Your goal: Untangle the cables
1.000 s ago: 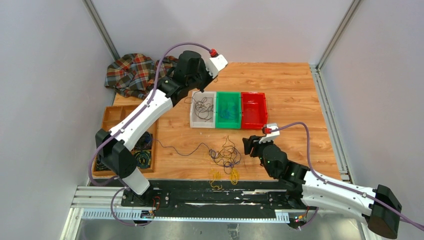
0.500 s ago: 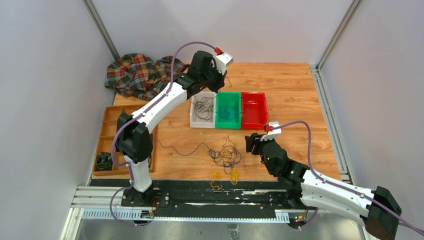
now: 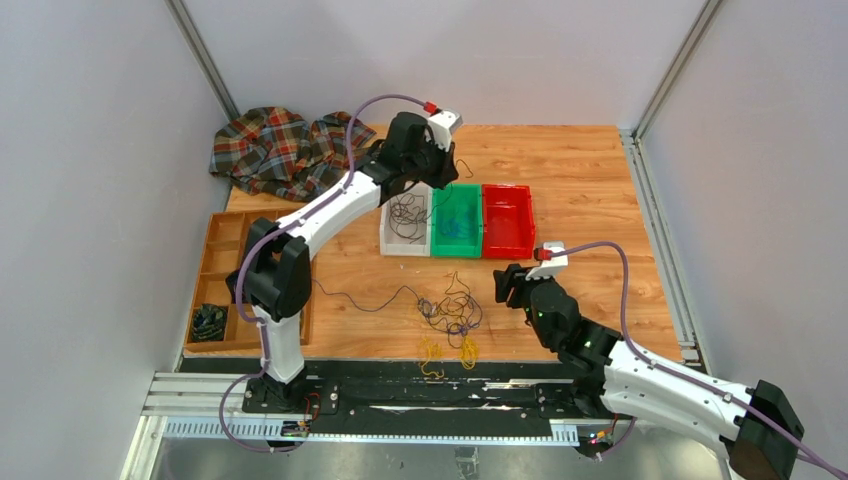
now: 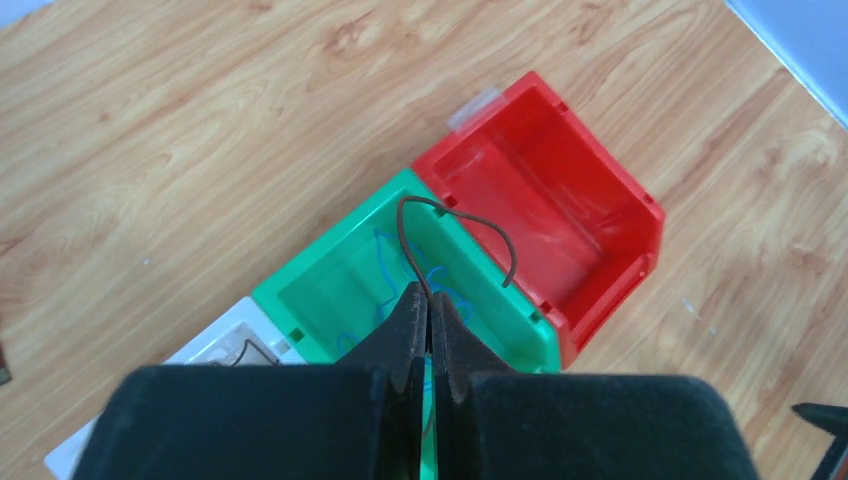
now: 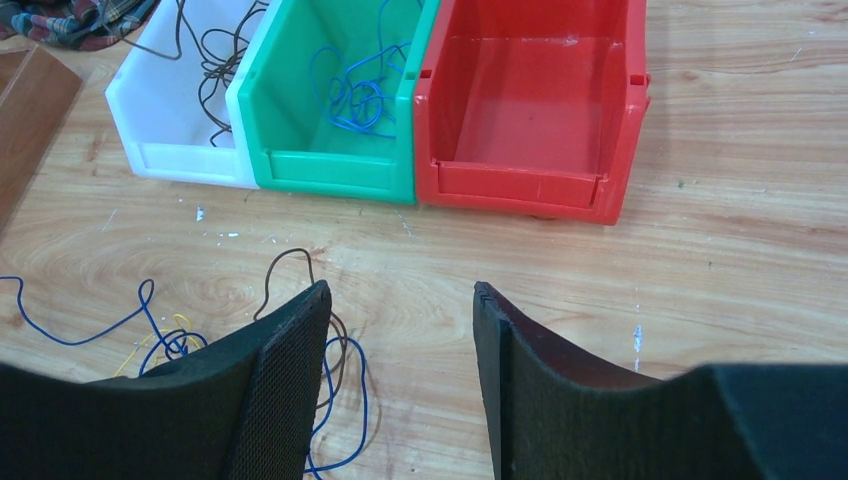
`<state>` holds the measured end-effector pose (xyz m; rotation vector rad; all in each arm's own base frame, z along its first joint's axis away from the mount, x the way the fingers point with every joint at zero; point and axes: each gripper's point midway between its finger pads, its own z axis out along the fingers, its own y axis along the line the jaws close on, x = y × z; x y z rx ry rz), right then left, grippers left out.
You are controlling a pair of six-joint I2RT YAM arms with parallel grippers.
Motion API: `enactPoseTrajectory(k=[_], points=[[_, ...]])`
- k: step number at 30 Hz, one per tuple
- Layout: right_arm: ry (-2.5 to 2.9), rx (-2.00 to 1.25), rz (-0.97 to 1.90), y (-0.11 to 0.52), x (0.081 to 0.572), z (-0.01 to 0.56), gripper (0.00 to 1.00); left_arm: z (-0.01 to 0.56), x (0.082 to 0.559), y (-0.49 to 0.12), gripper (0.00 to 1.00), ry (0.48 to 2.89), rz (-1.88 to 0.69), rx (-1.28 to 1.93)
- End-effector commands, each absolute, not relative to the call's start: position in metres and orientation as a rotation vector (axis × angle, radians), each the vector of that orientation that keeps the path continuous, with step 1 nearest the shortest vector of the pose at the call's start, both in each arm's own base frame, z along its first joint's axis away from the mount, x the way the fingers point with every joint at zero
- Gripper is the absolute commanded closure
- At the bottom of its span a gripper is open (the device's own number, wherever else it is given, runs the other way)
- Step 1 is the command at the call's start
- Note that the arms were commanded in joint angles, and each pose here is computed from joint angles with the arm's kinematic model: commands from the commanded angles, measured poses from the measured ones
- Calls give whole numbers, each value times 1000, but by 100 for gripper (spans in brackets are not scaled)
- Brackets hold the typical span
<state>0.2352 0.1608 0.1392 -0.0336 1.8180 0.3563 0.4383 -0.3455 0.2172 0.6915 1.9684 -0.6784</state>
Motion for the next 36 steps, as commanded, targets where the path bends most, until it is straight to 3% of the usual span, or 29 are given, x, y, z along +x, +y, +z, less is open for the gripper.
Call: enactPoseTrajectory(k=[1,17,31,36], points=[[1824,0,359,156,236,138,45,198,461,-310,100,1977,-629,600],[1862,-10,370,162,238,132,45,121,476,-234,100,1993,-132,637],[1862,-25,374,166,240,138,46,96,456,-287,99,2005,-178,798],[1851,-30,374,163,238,142,46,113,461,-280,66,2040,-139,799]])
